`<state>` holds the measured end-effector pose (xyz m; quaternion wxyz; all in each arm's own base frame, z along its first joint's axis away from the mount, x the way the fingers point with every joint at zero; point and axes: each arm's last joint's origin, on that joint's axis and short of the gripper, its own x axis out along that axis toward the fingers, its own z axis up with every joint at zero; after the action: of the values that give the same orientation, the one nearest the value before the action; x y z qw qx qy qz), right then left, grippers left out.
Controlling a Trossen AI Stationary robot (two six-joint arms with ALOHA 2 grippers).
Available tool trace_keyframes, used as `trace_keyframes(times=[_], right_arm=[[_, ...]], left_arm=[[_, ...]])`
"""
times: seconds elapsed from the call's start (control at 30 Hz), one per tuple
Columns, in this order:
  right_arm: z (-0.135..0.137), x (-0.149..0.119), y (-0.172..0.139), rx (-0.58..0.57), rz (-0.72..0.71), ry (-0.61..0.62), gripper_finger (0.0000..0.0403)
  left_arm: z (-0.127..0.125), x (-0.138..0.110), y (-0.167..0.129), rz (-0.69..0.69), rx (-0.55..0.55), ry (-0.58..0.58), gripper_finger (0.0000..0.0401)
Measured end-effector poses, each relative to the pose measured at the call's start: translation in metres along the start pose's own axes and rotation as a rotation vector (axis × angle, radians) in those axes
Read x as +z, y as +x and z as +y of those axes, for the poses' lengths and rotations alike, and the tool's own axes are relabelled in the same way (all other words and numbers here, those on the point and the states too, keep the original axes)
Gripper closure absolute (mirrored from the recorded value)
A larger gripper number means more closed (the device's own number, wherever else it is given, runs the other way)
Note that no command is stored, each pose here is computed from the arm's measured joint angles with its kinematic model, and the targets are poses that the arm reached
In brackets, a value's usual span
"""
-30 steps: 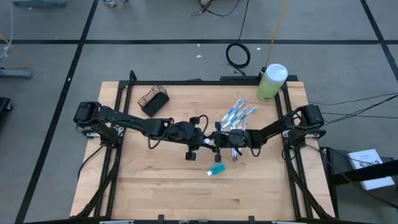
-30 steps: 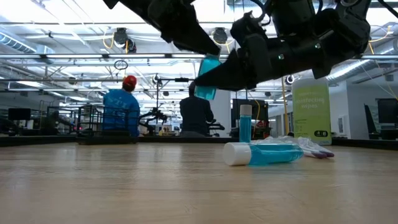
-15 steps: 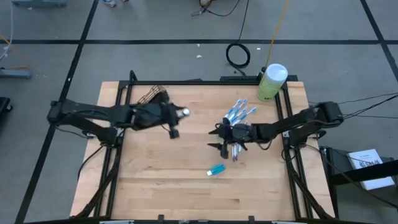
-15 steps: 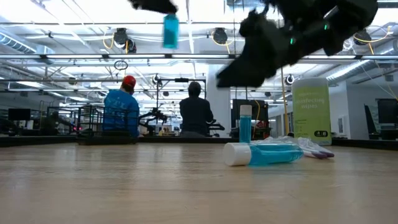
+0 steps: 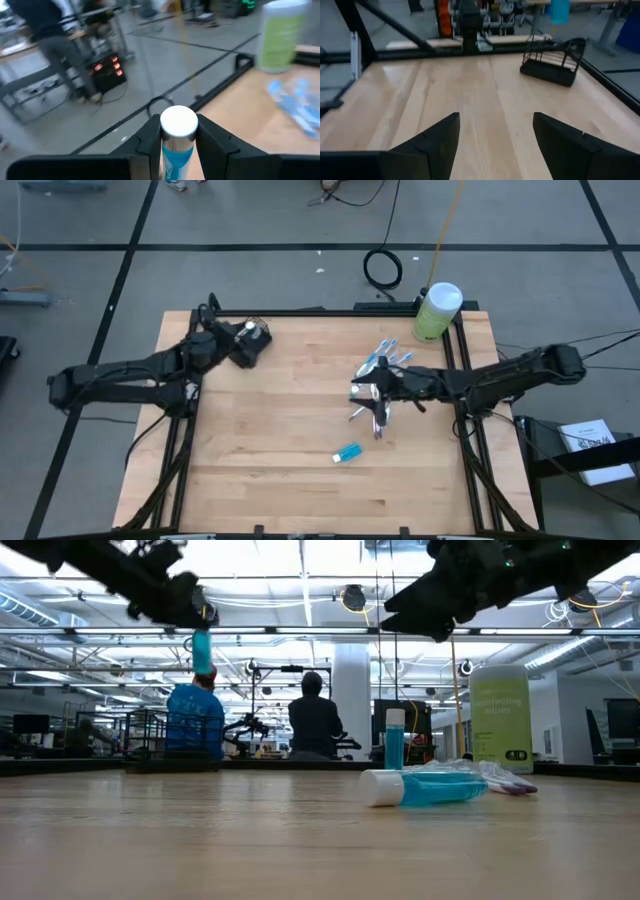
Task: Pick & Place toothbrushing station
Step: Put the middle mouthwash into the middle compartment of the wire organizer
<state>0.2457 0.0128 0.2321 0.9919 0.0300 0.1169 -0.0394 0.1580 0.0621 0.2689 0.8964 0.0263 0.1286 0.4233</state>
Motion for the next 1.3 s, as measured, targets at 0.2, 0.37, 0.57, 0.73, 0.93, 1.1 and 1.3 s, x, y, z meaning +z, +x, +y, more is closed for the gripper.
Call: trace_keyframes(times=[0.2, 0.37, 0.57, 0.73, 0.93, 1.1, 1.3], right_arm=[[-0.005, -0.010, -0.008, -0.009, -0.053, 0.015, 0.0161], [-0.006, -0.011, -0.008, -0.023, -0.061, 0.012, 0.0161], [-0.006, -0.011, -0.008, -0.029, -0.058, 0.008, 0.0161], [-0.006, -0.011, -0.008, -0.030, -0.061, -0.005, 0.0161], [-0.007, -0.011, -0.008, -0.037, -0.064, -0.006, 0.0161], [-0.007, -0.009, -0.008, -0.038, -0.077, -0.015, 0.0161], [-0.008, -0.009, -0.008, -0.045, -0.082, -0.024, 0.0161]], left_arm=[[0.019, -0.031, 0.011, 0.063, 0.105, -0.105, 0.0305], [0.025, -0.049, 0.017, 0.049, 0.137, -0.157, 0.0305], [0.031, -0.071, 0.021, 0.069, 0.166, -0.197, 0.0305], [0.032, -0.084, 0.022, 0.070, 0.150, -0.228, 0.0305], [0.032, -0.097, 0.022, 0.056, 0.147, -0.250, 0.0305], [0.032, -0.105, 0.023, 0.088, 0.141, -0.251, 0.0305], [0.029, -0.113, 0.031, 0.146, 0.137, -0.232, 0.0305]])
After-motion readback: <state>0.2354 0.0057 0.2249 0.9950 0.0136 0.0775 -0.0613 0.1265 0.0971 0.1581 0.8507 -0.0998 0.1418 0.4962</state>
